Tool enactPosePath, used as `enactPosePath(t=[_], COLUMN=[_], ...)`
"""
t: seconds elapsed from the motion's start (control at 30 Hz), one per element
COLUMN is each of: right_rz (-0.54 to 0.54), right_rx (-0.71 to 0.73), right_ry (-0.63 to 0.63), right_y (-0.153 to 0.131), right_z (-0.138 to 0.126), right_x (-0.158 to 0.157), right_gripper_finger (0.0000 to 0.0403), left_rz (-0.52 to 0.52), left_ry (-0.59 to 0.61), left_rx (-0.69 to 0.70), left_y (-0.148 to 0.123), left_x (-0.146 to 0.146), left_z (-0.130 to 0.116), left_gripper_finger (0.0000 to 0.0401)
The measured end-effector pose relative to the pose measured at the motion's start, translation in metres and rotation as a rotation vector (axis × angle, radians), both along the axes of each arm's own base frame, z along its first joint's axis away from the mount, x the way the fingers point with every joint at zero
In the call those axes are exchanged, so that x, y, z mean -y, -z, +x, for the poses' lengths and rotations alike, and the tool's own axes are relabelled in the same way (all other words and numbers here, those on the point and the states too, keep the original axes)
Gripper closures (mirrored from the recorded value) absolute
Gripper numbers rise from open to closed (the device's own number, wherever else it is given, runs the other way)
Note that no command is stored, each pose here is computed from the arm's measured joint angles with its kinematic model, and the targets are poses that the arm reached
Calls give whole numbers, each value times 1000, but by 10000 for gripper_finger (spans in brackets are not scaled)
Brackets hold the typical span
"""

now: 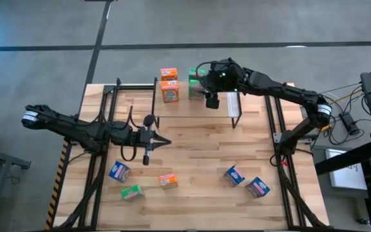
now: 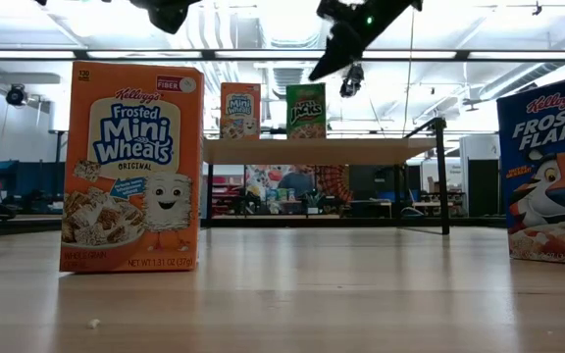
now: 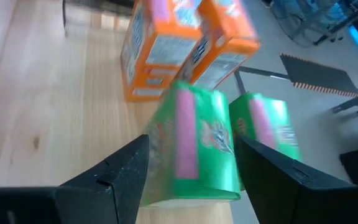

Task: Stack cereal on shelf
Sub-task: Put the right green cereal box aligned with the other green cereal box on the shelf

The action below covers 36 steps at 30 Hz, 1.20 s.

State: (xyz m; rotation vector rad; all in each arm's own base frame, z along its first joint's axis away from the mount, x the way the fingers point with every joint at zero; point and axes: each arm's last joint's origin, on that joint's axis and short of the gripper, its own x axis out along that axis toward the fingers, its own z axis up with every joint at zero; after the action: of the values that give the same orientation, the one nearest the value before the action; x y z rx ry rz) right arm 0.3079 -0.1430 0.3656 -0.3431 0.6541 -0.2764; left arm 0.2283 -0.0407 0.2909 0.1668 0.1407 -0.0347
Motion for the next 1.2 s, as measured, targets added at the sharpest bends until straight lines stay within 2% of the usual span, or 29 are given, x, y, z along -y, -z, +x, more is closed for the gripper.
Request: enactPosePath(t=[0.2, 0.37, 0.5, 0.67, 0.87, 1.2], right_rz=[57, 101, 171, 207, 53, -4], right_rx=[33, 0, -86, -115, -124, -72], right_ry=[25, 0, -39, -58, 112, 139], right_y=[-22, -24, -7, 23, 49, 50], right_z=[-11, -14, -13, -3, 1, 3], right_x=[-10, -24, -37, -42, -33, -27], right_gripper_finger=[178, 194, 232, 306, 385, 394], left_rz=[-6, -4, 7, 26, 36, 48], left_ry=[-1, -1, 1, 4, 5, 7], left_rx=[-3, -5, -7, -7, -7, -6], left_y=[0, 1, 1, 1, 1, 1], left_x=[0, 0, 0, 0, 0, 0], left_z=[0, 0, 0, 0, 0, 0], left_gripper_finger=[401, 401, 401, 401, 401, 401])
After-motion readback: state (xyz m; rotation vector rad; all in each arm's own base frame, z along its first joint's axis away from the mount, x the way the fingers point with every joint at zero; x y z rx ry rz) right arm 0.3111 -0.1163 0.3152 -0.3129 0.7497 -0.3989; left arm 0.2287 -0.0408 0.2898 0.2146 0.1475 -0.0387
